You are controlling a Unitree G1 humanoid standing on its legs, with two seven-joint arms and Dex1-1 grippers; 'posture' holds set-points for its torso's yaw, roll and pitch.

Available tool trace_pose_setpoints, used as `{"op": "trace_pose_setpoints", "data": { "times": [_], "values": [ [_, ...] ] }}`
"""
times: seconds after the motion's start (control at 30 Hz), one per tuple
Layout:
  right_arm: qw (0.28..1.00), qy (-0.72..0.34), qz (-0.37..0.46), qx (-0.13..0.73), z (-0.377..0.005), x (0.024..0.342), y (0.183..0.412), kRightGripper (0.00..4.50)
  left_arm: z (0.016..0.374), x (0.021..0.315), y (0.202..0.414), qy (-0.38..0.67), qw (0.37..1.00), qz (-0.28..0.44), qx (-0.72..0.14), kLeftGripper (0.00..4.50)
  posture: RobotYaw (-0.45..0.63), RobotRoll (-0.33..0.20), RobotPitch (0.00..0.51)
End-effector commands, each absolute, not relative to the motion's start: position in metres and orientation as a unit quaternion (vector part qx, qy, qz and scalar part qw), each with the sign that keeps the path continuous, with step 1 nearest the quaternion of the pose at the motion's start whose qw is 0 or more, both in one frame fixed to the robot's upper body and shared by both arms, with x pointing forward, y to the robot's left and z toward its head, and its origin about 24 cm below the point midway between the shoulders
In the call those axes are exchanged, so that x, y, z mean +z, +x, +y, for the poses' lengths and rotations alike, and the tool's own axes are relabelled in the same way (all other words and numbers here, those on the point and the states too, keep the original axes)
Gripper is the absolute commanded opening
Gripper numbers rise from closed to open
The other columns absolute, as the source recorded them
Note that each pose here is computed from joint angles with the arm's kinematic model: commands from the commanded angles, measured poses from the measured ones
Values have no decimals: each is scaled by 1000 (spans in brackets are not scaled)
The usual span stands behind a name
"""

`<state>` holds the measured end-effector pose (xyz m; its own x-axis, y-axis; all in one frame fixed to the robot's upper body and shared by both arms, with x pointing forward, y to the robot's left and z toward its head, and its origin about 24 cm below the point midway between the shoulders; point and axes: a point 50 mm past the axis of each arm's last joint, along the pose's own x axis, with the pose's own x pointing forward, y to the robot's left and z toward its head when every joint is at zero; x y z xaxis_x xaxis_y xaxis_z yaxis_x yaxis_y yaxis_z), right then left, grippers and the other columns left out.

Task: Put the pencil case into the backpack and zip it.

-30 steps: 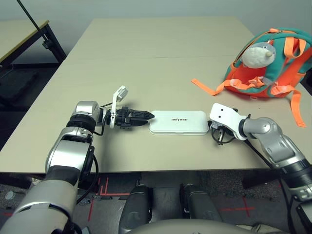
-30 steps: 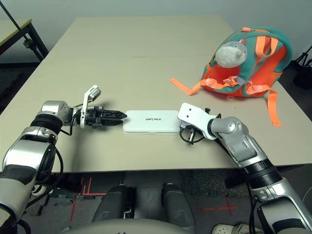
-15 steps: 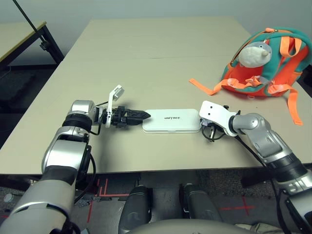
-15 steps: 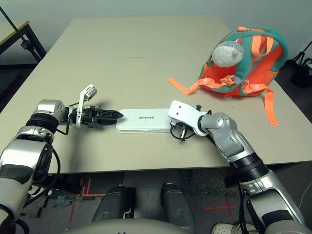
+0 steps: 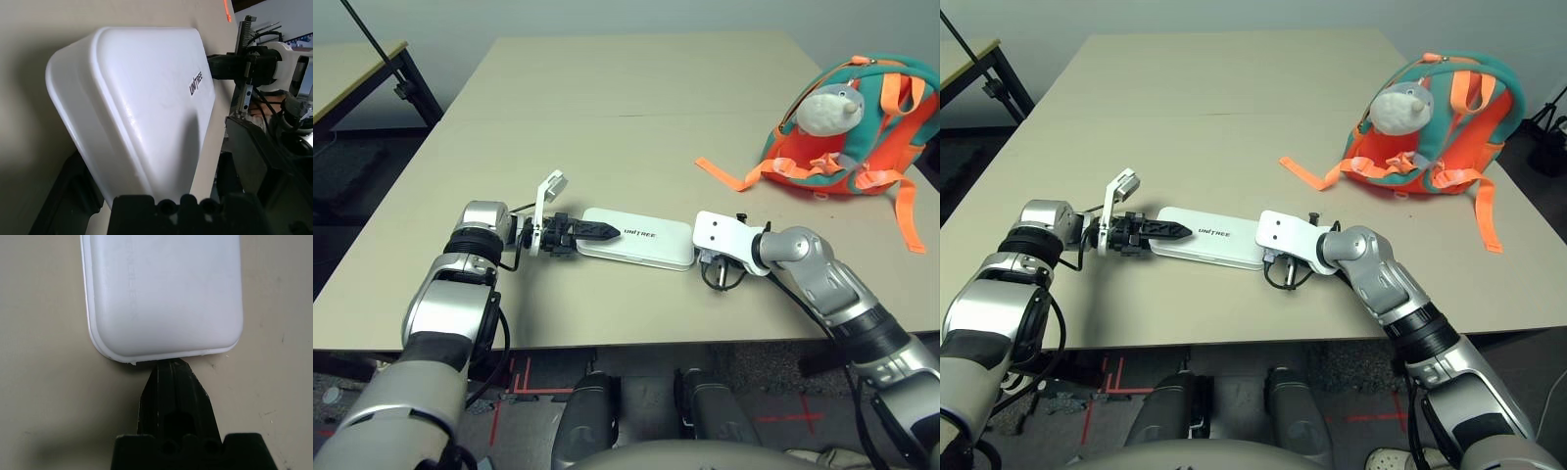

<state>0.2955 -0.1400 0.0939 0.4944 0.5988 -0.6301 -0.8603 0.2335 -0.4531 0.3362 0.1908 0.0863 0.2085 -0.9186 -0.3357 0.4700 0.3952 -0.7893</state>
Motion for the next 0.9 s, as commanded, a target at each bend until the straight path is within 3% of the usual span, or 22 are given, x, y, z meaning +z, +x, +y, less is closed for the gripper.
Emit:
{"op": "trace_pose_setpoints", "data": {
  "times": [0.03, 0.3, 0.43, 0.57, 0.87, 0.9],
  "values": [
    [769, -397, 172, 470, -150, 93, 296, 21, 188, 90, 340, -263, 741, 375, -491, 4500, 15, 0, 87],
    [805, -376, 193, 416, -184, 96, 295, 0, 185, 96, 346, -274, 759, 341, -483, 1803, 18, 0, 89],
    [834, -352, 201, 374, -206, 98, 292, 0, 183, 102, 348, -285, 765, 317, -483, 1475, 16, 0, 91],
    [876, -304, 198, 316, -230, 106, 288, 954, 178, 118, 358, -297, 786, 249, -481, 1452, 19, 0, 94],
    [960, -164, 175, 143, -298, 133, 257, 4365, 151, 163, 368, -283, 829, 63, -478, 1438, 10, 0, 97],
    [967, -142, 167, 130, -302, 139, 253, 4500, 148, 167, 368, -277, 833, 49, -475, 1438, 10, 0, 97]
  ]
}}
